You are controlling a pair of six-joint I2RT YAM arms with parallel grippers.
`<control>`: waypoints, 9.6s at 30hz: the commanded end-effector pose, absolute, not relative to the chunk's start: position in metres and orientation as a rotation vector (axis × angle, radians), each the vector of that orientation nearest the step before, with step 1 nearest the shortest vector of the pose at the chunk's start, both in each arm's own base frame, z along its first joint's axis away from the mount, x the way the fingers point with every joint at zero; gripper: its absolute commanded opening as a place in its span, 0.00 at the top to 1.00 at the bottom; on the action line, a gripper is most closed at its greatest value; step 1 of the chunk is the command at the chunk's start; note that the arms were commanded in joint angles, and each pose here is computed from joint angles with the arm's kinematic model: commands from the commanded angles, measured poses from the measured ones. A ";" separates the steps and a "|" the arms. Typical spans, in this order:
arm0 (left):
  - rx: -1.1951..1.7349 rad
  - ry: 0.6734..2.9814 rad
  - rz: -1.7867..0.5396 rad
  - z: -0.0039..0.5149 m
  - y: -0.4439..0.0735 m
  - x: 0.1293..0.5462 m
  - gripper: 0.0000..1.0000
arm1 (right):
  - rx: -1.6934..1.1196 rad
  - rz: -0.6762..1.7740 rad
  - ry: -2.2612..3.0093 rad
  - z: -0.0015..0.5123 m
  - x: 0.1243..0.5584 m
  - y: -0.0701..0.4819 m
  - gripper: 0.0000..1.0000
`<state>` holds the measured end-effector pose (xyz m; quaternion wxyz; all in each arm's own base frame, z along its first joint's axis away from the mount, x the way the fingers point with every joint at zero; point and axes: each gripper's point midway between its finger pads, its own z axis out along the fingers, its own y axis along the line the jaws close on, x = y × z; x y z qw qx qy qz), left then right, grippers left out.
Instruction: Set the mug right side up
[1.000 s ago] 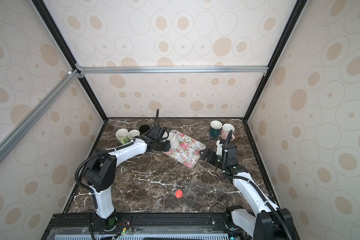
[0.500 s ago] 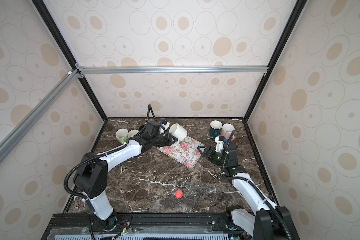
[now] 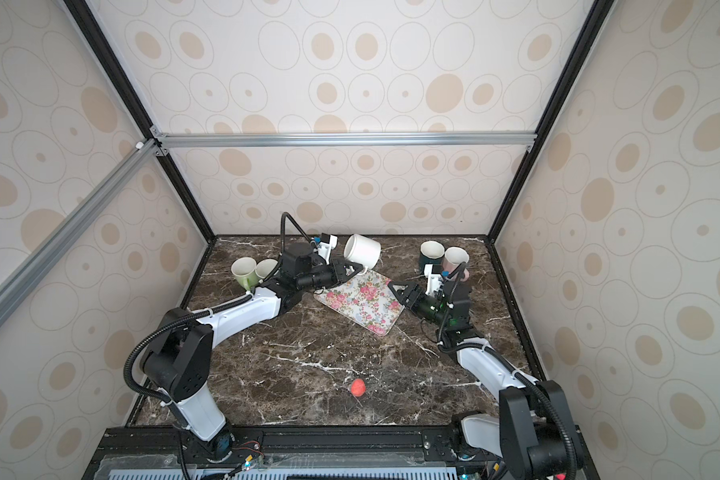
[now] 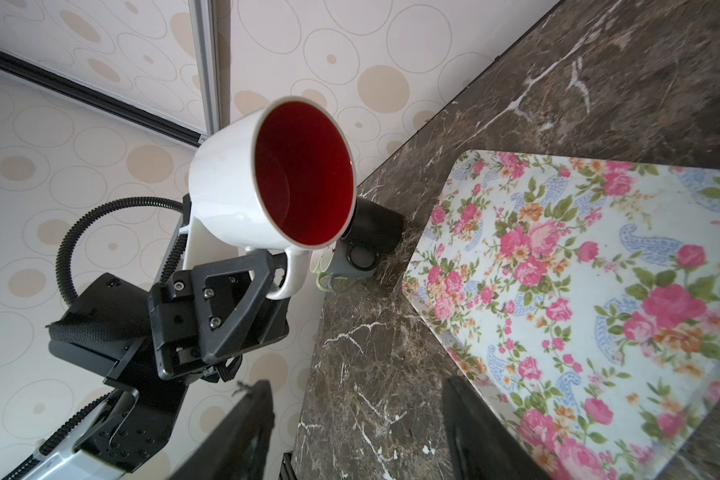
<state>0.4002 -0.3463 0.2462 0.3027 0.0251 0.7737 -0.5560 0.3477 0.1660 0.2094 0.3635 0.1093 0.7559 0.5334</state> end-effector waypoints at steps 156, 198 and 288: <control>0.125 2.008 -1.234 0.249 -0.309 0.386 0.02 | -0.015 0.298 2.177 0.143 0.503 0.128 1.00; 0.062 2.005 -0.808 0.238 -0.247 0.399 0.02 | -0.043 0.379 2.040 0.168 0.538 0.116 0.00; -0.073 1.538 0.274 0.147 0.011 0.344 0.02 | 0.149 -0.239 1.944 0.089 0.392 -0.018 0.00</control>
